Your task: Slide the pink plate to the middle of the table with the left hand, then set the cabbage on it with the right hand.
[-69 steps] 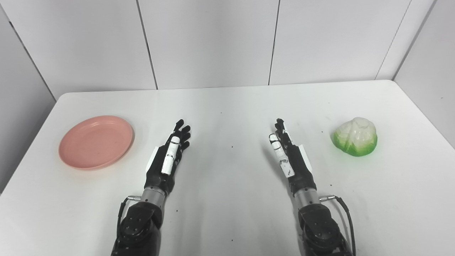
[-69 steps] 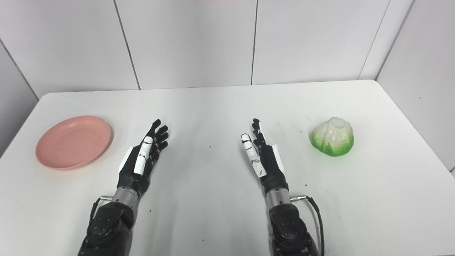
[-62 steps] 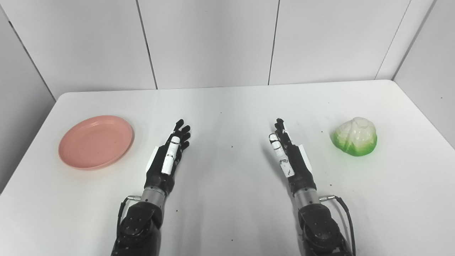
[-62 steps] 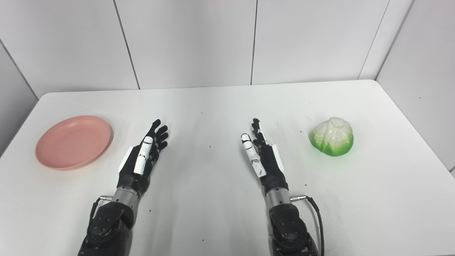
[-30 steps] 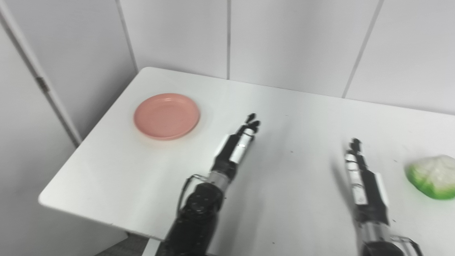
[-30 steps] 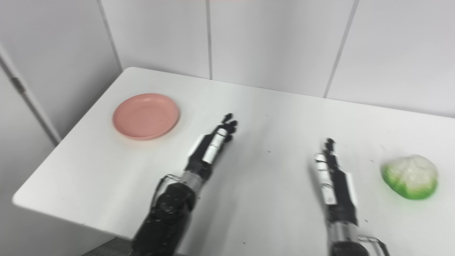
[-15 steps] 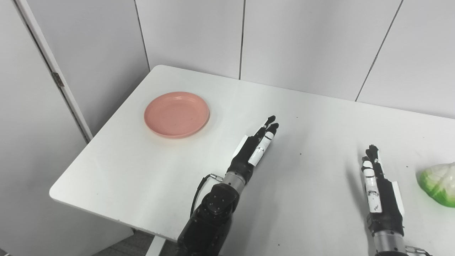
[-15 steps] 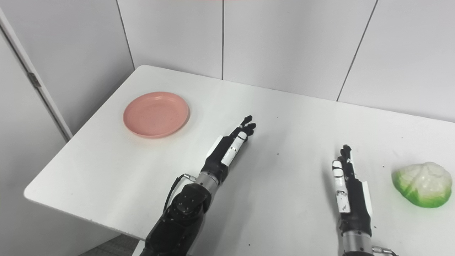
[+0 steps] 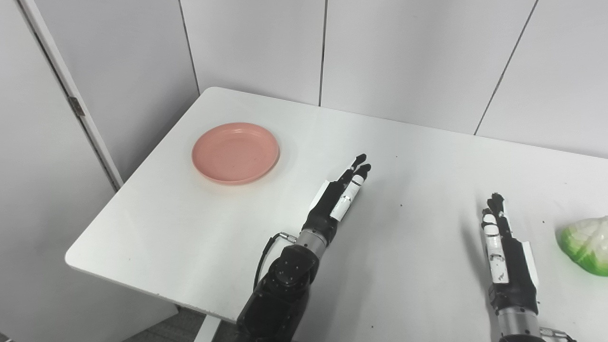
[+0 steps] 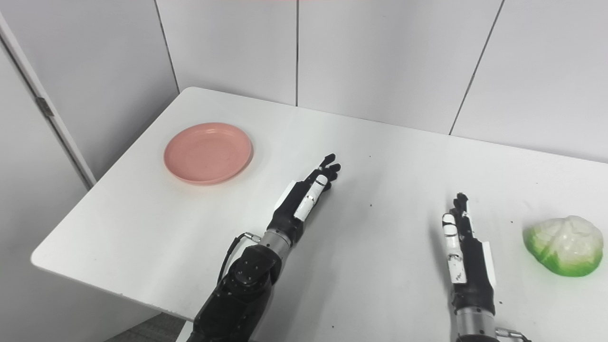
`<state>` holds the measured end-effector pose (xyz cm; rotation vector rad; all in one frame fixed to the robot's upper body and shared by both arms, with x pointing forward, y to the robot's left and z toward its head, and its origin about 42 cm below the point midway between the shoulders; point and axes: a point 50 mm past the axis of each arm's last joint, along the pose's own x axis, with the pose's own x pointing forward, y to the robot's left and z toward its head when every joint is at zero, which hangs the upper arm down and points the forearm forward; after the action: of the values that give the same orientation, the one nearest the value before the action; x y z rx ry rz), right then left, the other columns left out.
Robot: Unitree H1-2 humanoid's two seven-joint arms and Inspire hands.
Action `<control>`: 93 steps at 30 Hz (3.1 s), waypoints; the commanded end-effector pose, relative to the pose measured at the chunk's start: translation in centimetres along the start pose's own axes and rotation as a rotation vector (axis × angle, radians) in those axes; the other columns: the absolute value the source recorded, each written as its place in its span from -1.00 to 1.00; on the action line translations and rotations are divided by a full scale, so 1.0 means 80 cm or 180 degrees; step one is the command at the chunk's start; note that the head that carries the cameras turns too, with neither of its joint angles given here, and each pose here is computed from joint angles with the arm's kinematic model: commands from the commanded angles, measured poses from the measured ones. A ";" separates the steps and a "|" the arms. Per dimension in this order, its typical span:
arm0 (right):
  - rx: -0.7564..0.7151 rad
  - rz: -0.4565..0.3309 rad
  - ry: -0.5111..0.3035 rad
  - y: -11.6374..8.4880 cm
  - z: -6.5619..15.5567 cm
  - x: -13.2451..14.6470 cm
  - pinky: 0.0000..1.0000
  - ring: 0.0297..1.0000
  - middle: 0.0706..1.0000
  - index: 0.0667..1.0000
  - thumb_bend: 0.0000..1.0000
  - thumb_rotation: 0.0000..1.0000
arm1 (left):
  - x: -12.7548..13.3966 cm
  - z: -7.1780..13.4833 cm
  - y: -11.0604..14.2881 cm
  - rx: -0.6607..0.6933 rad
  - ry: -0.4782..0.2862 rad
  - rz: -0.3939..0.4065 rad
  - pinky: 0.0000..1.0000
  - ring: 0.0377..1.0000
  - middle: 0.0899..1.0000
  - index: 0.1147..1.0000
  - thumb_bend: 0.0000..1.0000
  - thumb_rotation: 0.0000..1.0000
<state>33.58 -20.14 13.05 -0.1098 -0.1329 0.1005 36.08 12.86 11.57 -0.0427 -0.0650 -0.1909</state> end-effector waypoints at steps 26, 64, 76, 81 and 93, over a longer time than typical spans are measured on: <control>-0.0050 0.0043 -0.0139 -0.006 0.012 0.006 0.92 0.97 1.00 1.00 -0.70 1.00 | -0.039 0.176 -0.001 -0.0357 -0.1392 -0.0039 0.94 0.86 0.85 0.82 -0.09 1.00; 0.0022 0.0080 -0.0183 -0.013 0.012 0.007 0.92 0.96 1.00 1.00 -0.75 1.00 | -0.055 0.227 0.180 -0.0652 -0.1971 0.1402 0.90 0.89 0.88 0.87 -0.12 1.00; 0.0071 0.0090 -0.0182 -0.013 0.012 0.007 0.93 0.97 1.00 1.00 -0.75 1.00 | -0.057 0.215 0.224 -0.0677 -0.1982 0.1826 0.92 0.90 0.90 0.90 -0.14 1.00; 0.0063 0.0092 -0.0153 -0.011 0.013 0.006 0.96 0.98 1.00 1.00 -0.72 1.00 | -0.054 0.203 0.241 -0.0757 -0.1917 0.1949 0.92 0.89 0.89 0.88 -0.14 1.00; 0.0065 0.0099 -0.0132 -0.011 0.012 0.006 1.00 0.98 1.00 1.00 -0.73 1.00 | -0.050 0.175 0.278 -0.0772 -0.1746 0.2186 0.95 0.92 0.92 0.92 -0.14 1.00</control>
<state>33.61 -20.99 13.13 -0.0902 -0.1317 0.1295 34.80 35.67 21.97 -0.3648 -0.4601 0.5182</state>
